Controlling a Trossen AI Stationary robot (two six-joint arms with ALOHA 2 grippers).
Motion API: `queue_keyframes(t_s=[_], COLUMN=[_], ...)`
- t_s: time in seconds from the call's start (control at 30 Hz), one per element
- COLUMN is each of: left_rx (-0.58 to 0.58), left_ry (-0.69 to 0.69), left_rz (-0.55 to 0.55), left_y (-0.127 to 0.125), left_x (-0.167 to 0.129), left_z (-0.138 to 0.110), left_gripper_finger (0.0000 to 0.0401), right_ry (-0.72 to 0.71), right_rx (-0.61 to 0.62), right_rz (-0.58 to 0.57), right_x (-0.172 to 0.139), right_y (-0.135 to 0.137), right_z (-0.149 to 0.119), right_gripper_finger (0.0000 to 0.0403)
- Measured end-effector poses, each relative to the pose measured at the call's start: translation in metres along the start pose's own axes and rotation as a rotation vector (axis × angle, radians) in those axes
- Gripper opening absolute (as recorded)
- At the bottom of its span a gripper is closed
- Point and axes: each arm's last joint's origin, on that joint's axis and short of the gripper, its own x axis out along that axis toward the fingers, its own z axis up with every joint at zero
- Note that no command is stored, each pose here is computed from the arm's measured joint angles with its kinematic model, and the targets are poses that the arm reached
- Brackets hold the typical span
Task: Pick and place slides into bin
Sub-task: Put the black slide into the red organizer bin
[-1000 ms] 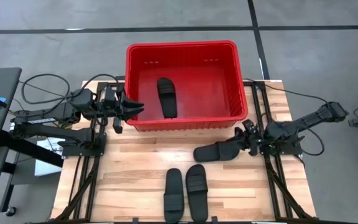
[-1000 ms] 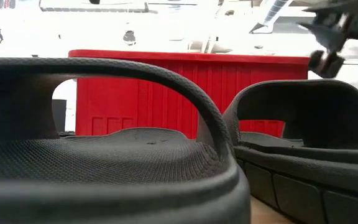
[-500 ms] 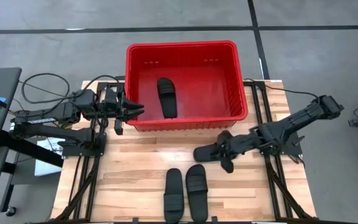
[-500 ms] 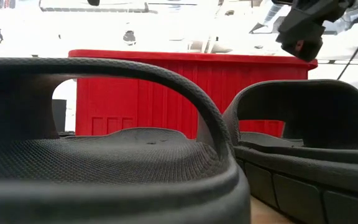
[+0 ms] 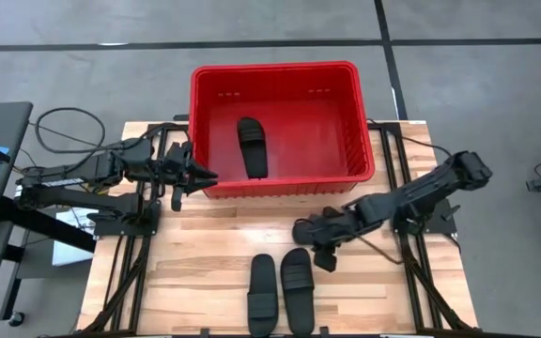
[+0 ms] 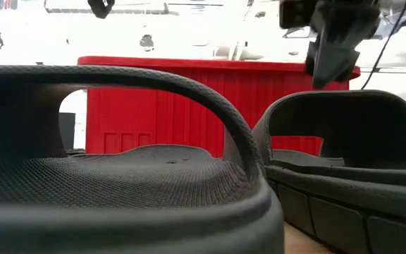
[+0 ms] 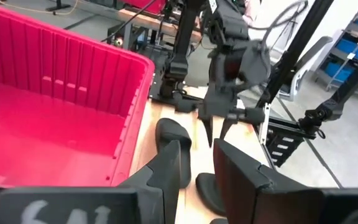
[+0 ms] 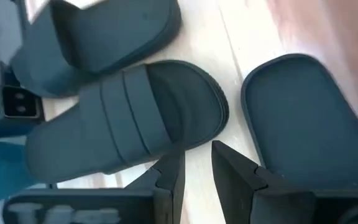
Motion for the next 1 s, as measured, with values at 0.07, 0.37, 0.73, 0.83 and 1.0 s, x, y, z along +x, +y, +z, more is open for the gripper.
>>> queue_keyframes(t_s=[0.07, 0.37, 0.73, 0.83, 1.0], left_rx=[-0.001, 0.0, 0.0, 0.0, 0.0], left_ry=[-0.002, -0.007, -0.008, -0.008, -0.008], left_rz=[-0.001, -0.001, -0.001, 0.0, 0.0], left_y=[0.0, 0.0, 0.0, 0.0, 0.0], left_x=[0.0, 0.0, 0.0, 0.0, 0.0], left_z=[0.0, 0.001, 0.001, 0.001, 0.001], left_gripper_finger=[0.0087, 0.0087, 0.0087, 0.0087, 0.0087], right_ry=[0.037, 0.103, 0.211, 0.234, 0.264], right_rx=[-0.002, -0.018, -0.088, -0.101, -0.087], right_rz=[0.0, -0.04, -0.107, -0.122, -0.146], right_x=[0.009, 0.047, 0.088, 0.092, 0.091], right_y=[0.0, 0.005, 0.001, -0.001, -0.007], right_z=[0.004, 0.018, 0.017, 0.016, 0.016], right_gripper_finger=[0.0077, 0.0119, 0.015, 0.0149, 0.0143])
